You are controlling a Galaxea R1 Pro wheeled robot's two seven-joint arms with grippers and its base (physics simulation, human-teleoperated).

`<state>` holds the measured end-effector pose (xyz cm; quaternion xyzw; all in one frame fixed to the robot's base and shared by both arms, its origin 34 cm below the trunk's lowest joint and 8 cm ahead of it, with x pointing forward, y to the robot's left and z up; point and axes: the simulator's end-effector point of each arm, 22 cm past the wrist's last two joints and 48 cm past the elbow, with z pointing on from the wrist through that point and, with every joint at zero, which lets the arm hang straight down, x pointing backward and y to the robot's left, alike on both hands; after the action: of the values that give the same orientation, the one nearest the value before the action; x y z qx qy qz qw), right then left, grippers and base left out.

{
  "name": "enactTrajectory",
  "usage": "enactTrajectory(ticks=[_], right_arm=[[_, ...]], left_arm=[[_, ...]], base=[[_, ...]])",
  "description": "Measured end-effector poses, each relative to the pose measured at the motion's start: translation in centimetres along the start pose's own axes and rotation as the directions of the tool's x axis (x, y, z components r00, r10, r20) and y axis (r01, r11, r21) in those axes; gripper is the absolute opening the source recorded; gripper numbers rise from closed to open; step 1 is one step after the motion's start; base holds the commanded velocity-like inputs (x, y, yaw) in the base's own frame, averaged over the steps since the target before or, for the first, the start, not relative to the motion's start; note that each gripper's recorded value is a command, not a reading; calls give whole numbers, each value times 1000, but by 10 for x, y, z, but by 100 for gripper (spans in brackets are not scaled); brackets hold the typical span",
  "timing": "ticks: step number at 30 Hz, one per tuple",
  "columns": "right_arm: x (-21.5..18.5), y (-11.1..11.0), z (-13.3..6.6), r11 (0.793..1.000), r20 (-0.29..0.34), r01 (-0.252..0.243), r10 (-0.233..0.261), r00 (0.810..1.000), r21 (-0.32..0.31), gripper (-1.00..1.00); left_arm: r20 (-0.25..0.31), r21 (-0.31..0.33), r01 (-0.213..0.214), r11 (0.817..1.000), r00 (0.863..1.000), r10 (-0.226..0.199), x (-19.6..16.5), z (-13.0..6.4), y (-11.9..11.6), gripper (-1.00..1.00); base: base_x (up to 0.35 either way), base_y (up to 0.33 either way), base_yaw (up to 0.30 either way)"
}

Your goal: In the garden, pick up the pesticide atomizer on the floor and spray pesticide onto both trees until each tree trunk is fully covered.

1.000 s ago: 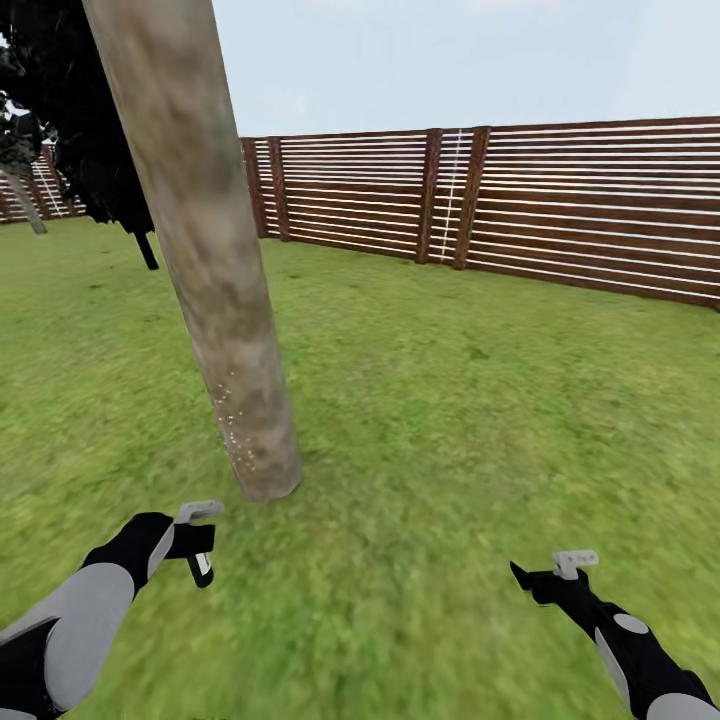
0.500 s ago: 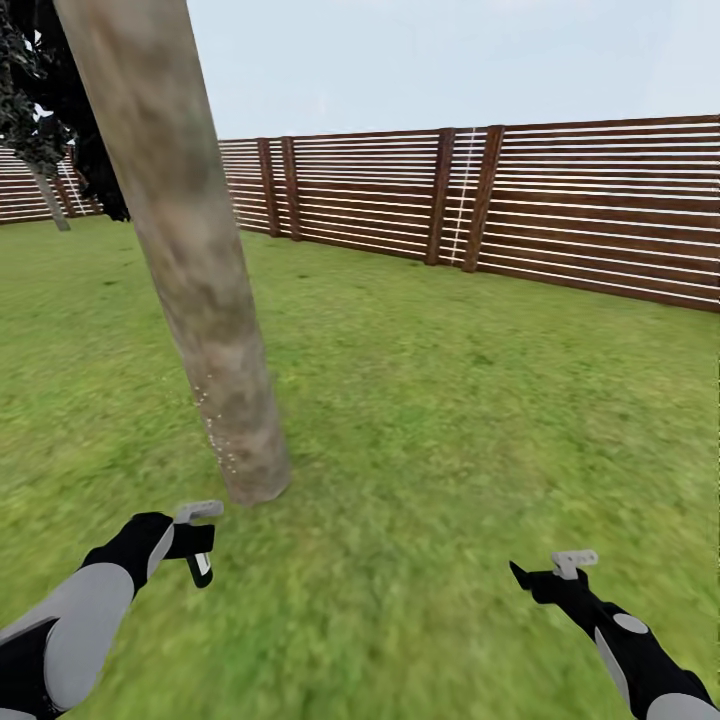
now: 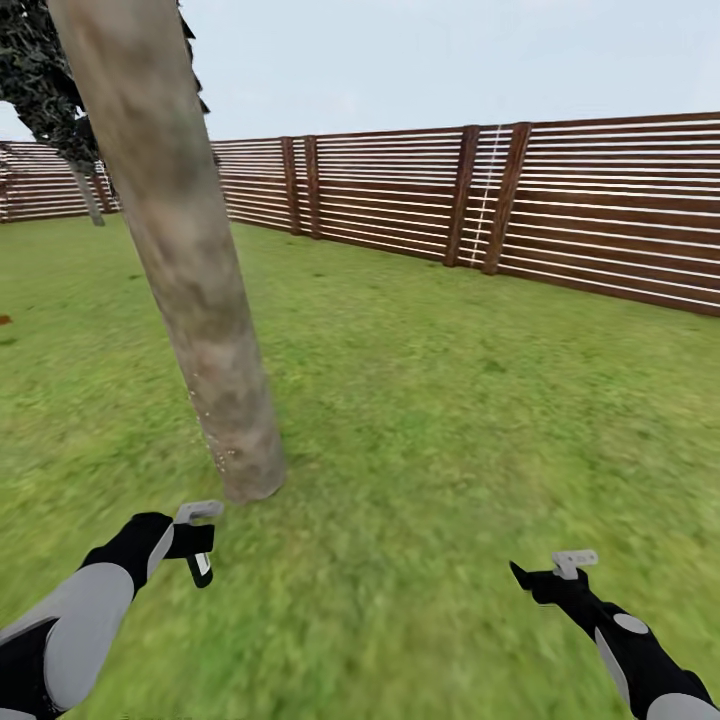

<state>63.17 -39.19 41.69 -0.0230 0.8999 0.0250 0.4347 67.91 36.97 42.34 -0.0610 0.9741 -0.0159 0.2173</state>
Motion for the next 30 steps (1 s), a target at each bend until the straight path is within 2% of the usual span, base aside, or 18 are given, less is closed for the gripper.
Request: enactTrajectory(ticks=[6, 10, 12, 18, 22, 24, 27, 29, 30], right_arm=[[1, 0, 0, 1000, -2, 0, 0, 1000, 0, 100], [3, 0, 1, 1000, -5, -1, 1, 1000, 0, 100], [3, 0, 1, 1000, -5, -1, 1, 1000, 0, 100], [2, -1, 1, 1000, -3, -1, 1, 1000, 1, 100], [2, 0, 1, 1000, -3, -1, 1, 1000, 1, 100], [2, 0, 1, 1000, -3, 0, 0, 1000, 0, 100], [2, 0, 1, 1000, -4, 0, 0, 1000, 0, 100], [2, 0, 1, 1000, -3, 0, 0, 1000, 1, 100], [2, 0, 1, 1000, -3, -1, 1, 1000, 1, 100]], left_arm=[[-2, 5, 1, 1000, 1000, -1, 1, 2, -4, -100], [8, -15, 3, 1000, 1000, -3, -4, -1, 10, -100], [7, -13, 2, 1000, 1000, -2, -4, -1, 8, -100], [2, -18, -5, 1000, 1000, 5, -4, -1, 10, -100], [-55, -26, -1, 1000, 998, 0, 6, -3, 14, -100], [-79, -51, 22, 998, 997, -26, -6, -16, 26, -100], [-36, -81, 48, 996, 998, -51, -40, -38, 40, -100], [-55, -85, 70, 994, 996, -75, -47, -48, 42, -100], [-46, -85, 76, 993, 996, -80, -57, -53, 42, -100]], base=[[110, -299, 266], [181, -298, 265], [187, -297, 197], [155, -210, 25], [-26, -11, -168], [-286, -1, -39], [-194, 0, -7], [-20, 0, -1], [-7, 0, 0]])
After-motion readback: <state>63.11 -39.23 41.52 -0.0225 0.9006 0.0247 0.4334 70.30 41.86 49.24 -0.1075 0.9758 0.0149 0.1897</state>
